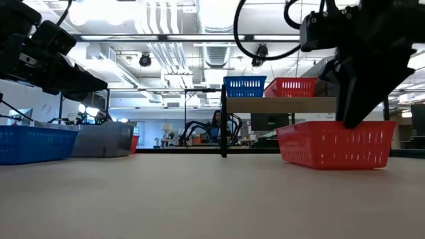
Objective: Stack baskets on shelf by color
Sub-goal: Stack the bottom red bin on the other red bin on the shelf
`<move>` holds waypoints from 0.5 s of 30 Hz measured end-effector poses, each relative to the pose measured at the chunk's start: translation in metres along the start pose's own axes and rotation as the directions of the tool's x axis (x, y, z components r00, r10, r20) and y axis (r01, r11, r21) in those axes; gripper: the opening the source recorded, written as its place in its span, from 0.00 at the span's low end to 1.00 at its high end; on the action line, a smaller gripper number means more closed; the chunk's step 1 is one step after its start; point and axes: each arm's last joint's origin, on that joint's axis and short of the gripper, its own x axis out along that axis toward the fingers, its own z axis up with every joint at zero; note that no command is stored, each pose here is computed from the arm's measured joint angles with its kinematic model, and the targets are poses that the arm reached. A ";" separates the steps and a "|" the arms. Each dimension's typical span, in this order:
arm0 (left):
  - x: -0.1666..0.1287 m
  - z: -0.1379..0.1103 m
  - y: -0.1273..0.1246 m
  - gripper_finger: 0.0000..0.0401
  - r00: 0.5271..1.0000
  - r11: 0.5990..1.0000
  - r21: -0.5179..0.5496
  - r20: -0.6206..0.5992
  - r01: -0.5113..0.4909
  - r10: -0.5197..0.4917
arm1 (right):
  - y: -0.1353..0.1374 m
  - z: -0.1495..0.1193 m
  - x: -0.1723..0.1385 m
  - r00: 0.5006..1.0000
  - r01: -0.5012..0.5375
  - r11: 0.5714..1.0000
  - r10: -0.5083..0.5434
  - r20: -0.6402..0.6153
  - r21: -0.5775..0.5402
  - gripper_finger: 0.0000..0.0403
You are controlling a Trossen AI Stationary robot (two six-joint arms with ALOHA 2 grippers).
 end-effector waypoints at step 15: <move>0.000 0.000 0.000 0.06 1.000 1.000 0.000 0.000 0.000 0.000 | 0.001 -0.002 0.002 1.000 0.008 0.999 -0.008 0.003 -0.050 0.17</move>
